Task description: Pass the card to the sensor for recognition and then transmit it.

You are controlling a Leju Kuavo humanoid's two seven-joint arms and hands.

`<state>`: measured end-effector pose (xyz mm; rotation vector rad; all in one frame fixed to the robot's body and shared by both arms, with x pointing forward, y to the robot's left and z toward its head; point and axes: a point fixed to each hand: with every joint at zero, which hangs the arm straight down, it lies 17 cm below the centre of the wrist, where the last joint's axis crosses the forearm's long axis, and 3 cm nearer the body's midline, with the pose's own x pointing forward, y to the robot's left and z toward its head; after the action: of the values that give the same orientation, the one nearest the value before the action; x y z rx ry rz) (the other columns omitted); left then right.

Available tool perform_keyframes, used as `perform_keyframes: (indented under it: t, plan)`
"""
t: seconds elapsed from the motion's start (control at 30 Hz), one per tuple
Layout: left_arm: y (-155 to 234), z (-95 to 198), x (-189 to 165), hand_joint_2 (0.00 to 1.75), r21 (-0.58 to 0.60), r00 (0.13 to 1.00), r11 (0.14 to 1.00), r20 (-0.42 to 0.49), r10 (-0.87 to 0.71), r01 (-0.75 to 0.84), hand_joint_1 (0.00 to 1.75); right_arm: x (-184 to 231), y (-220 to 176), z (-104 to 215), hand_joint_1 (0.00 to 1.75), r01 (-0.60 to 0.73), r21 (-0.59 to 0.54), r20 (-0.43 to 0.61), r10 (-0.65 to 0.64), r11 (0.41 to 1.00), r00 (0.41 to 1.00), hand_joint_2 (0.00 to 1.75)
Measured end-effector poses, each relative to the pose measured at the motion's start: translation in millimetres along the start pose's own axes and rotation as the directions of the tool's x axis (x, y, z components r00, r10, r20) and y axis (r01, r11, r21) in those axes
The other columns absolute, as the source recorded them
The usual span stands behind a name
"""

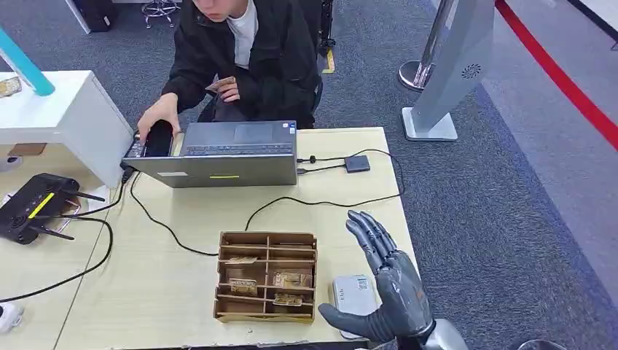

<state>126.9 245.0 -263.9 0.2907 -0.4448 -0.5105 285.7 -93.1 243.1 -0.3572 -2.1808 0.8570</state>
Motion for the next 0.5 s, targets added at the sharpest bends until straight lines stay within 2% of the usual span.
perform_keyframes:
  t: [0.17, 0.5]
  plan:
    - [-0.1, 0.0, -0.2, 0.00, -0.001, 1.000, 1.000, -0.001, 0.000, 0.000, 0.00, -2.2, 4.4, 1.1, 0.00, -0.015, 0.013, -0.005, 0.015, 1.000, 1.000, 1.75]
    - [-4.1, 0.2, 0.8, 0.00, -0.025, 1.000, 1.000, -0.005, -0.006, 0.006, 0.00, 0.9, 27.0, -0.4, 0.00, -0.148, 0.100, 0.040, 0.145, 0.984, 0.989, 1.75]
